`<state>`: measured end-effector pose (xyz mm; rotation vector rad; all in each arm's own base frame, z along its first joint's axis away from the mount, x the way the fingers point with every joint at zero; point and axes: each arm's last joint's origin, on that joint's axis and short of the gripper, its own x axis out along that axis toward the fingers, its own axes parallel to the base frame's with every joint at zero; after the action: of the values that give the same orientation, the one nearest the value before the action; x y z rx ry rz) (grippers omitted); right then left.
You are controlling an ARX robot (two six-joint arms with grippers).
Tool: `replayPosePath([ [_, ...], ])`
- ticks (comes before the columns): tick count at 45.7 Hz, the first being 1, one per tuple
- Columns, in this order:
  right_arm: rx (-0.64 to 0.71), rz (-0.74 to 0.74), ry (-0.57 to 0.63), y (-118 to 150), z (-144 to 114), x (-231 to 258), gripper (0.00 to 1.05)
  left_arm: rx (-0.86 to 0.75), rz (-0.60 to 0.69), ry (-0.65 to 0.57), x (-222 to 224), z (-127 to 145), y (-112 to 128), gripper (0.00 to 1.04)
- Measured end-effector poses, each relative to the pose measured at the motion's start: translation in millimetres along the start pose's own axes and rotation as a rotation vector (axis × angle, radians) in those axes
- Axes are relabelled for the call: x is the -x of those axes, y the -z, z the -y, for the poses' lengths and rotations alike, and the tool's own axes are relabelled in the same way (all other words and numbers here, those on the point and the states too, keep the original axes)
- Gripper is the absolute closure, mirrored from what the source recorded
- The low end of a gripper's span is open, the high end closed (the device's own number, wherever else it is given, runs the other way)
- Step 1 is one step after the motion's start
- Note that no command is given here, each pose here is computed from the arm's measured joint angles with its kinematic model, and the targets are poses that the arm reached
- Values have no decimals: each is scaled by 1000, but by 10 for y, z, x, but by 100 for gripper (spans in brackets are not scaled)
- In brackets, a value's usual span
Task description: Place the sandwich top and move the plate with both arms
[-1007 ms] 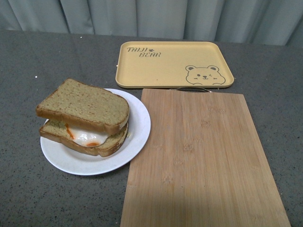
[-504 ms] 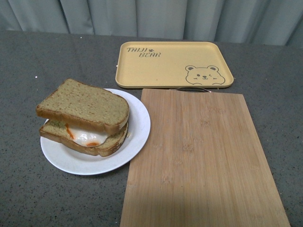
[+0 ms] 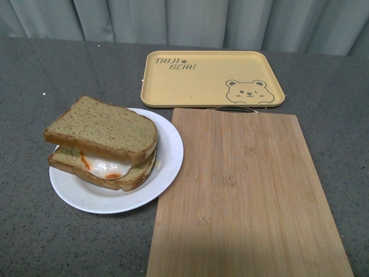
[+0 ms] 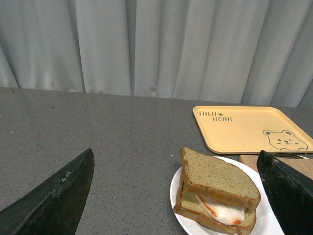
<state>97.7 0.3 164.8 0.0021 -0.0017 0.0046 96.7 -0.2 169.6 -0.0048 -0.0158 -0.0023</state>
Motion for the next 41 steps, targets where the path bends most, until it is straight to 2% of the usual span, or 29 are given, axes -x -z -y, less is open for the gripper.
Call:
replayPosePath([
  [38,0,0,0,-1,0,0,9,0,0,0,0,0,0,7],
  [39,0,0,0,-1,0,0,9,10,-15,3,-3,0,4,7],
  [41,0,0,0,-1,0,0,9,63,-137,18,-8,2,20,7],
])
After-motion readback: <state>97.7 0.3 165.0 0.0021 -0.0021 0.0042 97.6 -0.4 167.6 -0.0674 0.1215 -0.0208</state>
